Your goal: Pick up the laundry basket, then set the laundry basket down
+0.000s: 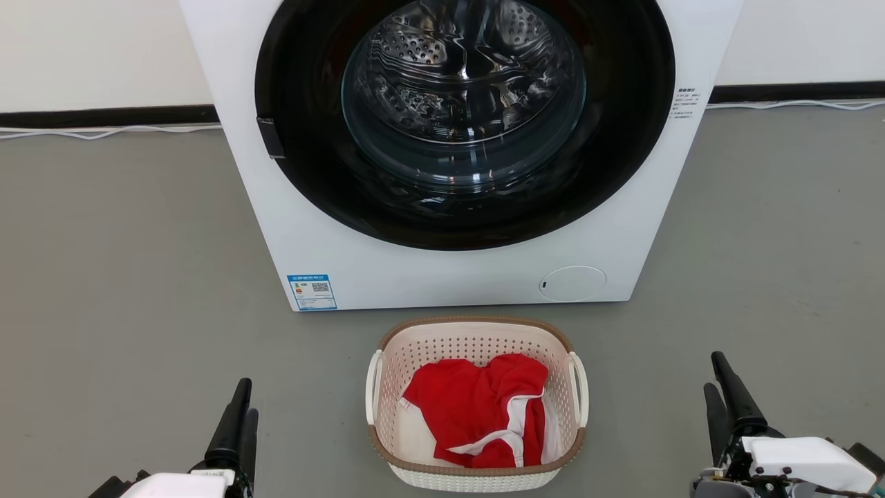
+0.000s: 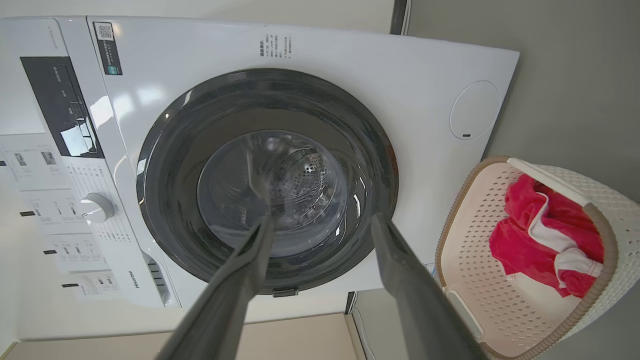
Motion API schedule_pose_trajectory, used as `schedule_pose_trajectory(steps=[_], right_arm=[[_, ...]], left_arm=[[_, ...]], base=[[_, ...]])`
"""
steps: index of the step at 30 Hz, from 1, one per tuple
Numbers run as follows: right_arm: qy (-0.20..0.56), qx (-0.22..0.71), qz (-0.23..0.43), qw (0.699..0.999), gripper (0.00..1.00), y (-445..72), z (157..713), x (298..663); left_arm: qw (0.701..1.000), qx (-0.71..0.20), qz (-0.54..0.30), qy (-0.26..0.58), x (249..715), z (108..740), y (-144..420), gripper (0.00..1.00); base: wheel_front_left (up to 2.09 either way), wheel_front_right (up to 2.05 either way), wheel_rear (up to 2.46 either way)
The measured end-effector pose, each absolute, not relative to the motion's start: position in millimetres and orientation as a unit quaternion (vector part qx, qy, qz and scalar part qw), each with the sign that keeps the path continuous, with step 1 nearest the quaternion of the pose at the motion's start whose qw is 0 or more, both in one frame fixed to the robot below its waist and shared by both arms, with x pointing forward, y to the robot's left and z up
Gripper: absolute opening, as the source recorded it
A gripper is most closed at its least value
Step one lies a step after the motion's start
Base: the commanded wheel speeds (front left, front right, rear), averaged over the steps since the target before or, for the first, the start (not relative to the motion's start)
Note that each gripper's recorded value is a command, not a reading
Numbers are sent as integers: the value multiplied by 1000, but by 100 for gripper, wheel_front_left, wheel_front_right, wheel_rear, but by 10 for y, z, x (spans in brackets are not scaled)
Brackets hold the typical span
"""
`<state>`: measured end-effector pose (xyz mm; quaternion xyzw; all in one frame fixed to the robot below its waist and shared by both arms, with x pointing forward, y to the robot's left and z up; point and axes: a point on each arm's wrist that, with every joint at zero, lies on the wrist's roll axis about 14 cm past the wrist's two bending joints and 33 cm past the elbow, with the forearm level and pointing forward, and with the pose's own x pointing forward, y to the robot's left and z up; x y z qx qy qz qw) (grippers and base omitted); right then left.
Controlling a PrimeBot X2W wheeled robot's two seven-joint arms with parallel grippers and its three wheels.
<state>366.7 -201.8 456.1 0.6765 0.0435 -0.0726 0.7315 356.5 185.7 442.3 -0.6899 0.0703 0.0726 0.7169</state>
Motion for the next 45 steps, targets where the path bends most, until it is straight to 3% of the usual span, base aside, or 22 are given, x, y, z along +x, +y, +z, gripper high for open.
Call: schedule_pose_trajectory(steps=[21,45], right_arm=[[50,527,-66,846,100,-2039,4600,3714],[71,352,-35,933,100,-1910,4554,3749]], left_arm=[[804,-583,78,86,3562,4336,1870,100],[879,-462,69,94,3584,4302,1867,100]], base=[[0,0,0],[0,0,0]])
